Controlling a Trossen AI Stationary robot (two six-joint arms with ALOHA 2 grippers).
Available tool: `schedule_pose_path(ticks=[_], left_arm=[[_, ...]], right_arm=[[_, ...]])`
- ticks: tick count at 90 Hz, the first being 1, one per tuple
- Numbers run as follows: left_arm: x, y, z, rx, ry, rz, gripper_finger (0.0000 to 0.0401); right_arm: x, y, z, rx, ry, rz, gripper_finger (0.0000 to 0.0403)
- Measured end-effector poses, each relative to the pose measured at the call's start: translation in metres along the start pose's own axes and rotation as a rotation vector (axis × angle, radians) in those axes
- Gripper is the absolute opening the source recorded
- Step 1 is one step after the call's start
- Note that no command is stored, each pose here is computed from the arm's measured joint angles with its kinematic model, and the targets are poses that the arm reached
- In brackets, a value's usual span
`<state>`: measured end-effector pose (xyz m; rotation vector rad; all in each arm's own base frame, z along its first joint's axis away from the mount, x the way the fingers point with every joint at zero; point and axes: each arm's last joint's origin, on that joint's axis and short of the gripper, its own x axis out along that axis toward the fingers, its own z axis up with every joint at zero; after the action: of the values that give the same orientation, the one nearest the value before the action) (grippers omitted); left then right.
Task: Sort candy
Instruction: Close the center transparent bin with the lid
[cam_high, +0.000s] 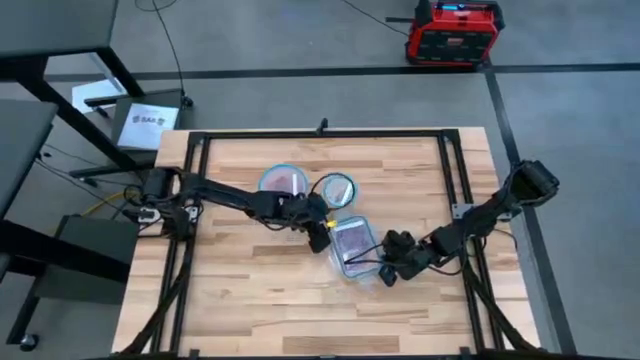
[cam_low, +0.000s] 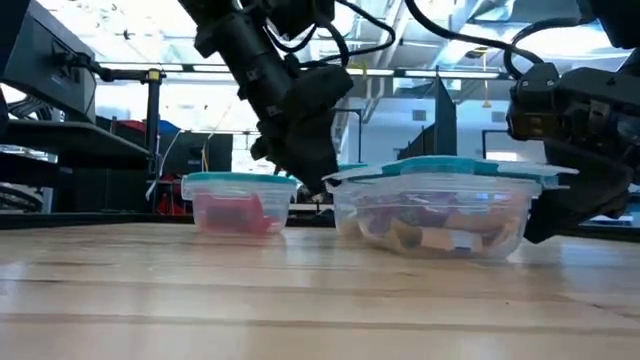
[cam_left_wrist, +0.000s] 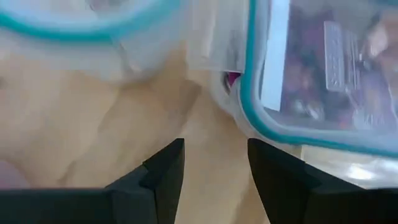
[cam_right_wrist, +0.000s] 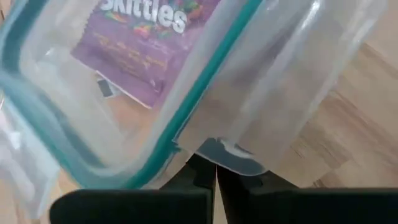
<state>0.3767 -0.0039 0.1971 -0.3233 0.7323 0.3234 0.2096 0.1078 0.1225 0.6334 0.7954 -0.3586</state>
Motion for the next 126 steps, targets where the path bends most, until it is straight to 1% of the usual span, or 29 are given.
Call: schedule_pose_path(ticks=[6,17,24,35,41,51,63,73,85,92,101,111,119,126], left_arm=[[0.000,0.004,0.000,0.002,0.011,0.013,0.0164],[0.000,0.008,-0.009,0.021,0.108,0.052,0.0164],[-0.006,0.006,-0.012,0.037,0.140,0.059,0.0164],[-0.016,-0.003,-0.016,0.063,0.159,0.044,0.0164],[-0.022,-0.008,-0.016,0.073,0.155,0.029,0.0164],[-0.033,-0.014,-0.016,0.087,0.152,0.014,0.0164],[-0.043,-0.020,-0.023,0.122,0.199,0.017,0.0164],[-0.046,-0.024,-0.030,0.152,0.230,0.041,0.0164],[-0.047,-0.027,-0.035,0.168,0.238,0.053,0.0164],[-0.047,-0.027,-0.037,0.175,0.251,0.057,0.0164],[-0.048,-0.028,-0.038,0.180,0.253,0.055,0.0164],[-0.048,-0.028,-0.038,0.180,0.253,0.054,0.0164],[-0.048,-0.029,-0.038,0.179,0.246,0.052,0.0164],[-0.047,-0.030,-0.037,0.179,0.232,0.045,0.0164]], right_arm=[[0.000,0.000,0.000,0.001,-0.001,0.002,0.0000],[0.000,0.000,0.000,0.001,-0.001,0.001,0.0000],[0.000,0.000,0.000,-0.007,-0.002,0.002,0.0000],[0.000,0.004,0.002,-0.013,-0.019,0.041,0.0000],[-0.002,0.006,0.004,-0.014,-0.017,0.042,0.0000],[-0.010,0.006,0.009,-0.024,0.017,-0.028,0.0000],[-0.021,0.008,0.015,-0.033,0.051,-0.103,0.0000],[-0.029,0.011,0.022,-0.046,0.016,-0.156,0.0000],[-0.027,0.008,0.029,-0.030,-0.002,-0.201,0.0000],[-0.024,0.009,0.029,-0.018,0.006,-0.187,0.0000],[-0.023,0.019,0.029,-0.019,0.008,-0.093,0.0000],[-0.024,0.026,0.026,-0.021,0.008,-0.032,0.0000],[-0.027,0.026,0.022,-0.004,0.022,-0.039,0.0000],[-0.029,0.021,0.016,0.006,0.054,-0.096,0.0000]])
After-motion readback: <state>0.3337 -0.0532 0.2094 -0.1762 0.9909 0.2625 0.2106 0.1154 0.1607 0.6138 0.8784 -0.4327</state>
